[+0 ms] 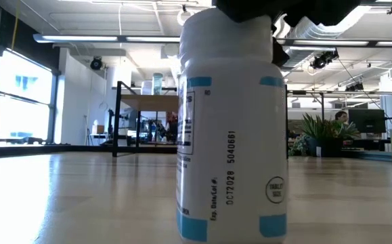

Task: Pick and place medicine bottles onto shelf by color
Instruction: Put the right white medicine bottle on the shelf

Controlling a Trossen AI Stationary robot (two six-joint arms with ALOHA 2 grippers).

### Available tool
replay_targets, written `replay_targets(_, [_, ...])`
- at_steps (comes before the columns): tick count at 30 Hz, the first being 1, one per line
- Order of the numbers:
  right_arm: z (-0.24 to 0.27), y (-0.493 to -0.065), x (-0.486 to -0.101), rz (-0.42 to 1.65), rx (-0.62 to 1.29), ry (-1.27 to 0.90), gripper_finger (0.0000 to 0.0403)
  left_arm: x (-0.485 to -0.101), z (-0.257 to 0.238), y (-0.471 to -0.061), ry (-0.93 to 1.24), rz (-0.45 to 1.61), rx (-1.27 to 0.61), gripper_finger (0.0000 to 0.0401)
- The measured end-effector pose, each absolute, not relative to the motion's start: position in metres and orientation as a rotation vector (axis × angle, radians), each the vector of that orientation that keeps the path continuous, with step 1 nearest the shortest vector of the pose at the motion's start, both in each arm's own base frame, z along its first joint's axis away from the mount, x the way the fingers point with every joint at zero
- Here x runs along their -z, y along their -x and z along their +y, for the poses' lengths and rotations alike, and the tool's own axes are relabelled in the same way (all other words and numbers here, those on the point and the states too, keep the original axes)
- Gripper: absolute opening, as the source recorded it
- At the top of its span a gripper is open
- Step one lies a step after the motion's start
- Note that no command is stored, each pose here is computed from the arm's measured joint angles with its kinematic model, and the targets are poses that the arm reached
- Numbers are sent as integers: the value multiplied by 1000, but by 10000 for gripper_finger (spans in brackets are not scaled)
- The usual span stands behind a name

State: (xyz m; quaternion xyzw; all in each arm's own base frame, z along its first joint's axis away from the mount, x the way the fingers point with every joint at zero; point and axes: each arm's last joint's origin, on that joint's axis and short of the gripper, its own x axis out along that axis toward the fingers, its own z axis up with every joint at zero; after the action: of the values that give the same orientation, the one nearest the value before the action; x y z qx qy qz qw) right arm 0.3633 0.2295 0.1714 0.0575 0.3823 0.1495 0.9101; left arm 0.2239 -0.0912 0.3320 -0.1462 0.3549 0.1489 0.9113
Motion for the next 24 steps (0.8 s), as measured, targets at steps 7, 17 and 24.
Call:
replay_targets(7, [229,-364,-171,782,-275,-128,213,-332,-91,-224,294,739,-297,168])
replay_targets(17, [229,-364,-172,788,-229,-228,157,-332,-90,-225,297,744,-292,168])
replay_targets(24, [218,-360,-201,695,-104,-236,161,-338,-78,-223,304,714,-320,168])
